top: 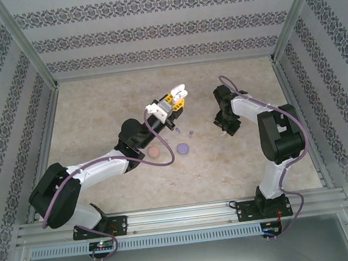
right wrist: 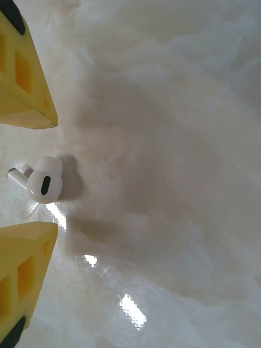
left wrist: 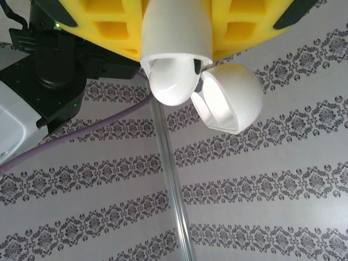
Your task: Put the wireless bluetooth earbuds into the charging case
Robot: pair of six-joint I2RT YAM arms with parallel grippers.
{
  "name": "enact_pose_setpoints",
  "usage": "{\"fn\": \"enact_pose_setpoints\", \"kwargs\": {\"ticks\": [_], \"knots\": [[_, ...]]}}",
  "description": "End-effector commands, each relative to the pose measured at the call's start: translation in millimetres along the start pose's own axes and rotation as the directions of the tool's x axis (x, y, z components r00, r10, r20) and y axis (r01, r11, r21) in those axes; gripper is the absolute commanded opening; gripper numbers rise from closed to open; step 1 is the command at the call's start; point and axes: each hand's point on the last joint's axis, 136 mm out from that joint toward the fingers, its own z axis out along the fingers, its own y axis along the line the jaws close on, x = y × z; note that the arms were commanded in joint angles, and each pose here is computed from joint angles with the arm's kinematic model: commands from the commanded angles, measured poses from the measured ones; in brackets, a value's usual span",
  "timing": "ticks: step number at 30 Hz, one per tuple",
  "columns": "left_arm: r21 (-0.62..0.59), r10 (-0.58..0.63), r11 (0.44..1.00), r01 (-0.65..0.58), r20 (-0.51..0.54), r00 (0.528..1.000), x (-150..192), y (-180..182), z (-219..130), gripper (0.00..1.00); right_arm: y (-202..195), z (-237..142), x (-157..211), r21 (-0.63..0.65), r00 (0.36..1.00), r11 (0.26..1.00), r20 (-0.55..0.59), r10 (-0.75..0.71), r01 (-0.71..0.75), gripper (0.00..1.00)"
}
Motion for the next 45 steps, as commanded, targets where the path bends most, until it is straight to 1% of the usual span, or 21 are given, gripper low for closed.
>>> {"fn": "enact_pose_setpoints", "kwargs": {"ticks": [1, 14, 32, 40, 42, 45], "knots": [[-0.01, -0.001, 1.0, 0.002, 0.097, 0.995, -28, 7, 4, 0.0, 0, 1, 1, 0.03, 1.0, 1.0, 0.012, -0.006, 0.006, 0.48], [-0.017, -0.002, 1.0, 0.004, 0.094, 0.996, -25, 9, 2, 0.0, -1, 6, -1, 0.052, 1.0, 0.999, 0.019, -0.013, 0.012, 0.46], [-0.024, -0.011, 1.0, 0.014, 0.092, 0.996, -21, 12, 3, 0.0, -2, 11, -1, 0.063, 1.0, 0.998, 0.014, -0.021, 0.021, 0.38], [-0.02, -0.015, 1.0, 0.017, 0.093, 0.996, -22, 12, 3, 0.0, -4, 12, 0, 0.067, 0.999, 0.997, 0.015, -0.029, 0.028, 0.33], [-0.02, -0.017, 1.0, 0.019, 0.092, 0.996, -22, 12, 3, 0.0, -5, 9, -2, 0.064, 0.999, 0.997, 0.026, -0.038, 0.036, 0.29], [-0.017, -0.018, 1.0, 0.019, 0.091, 0.996, -24, 11, 3, 0.0, -4, 3, -4, 0.047, 0.998, 0.998, 0.044, -0.051, 0.049, 0.26]]}}
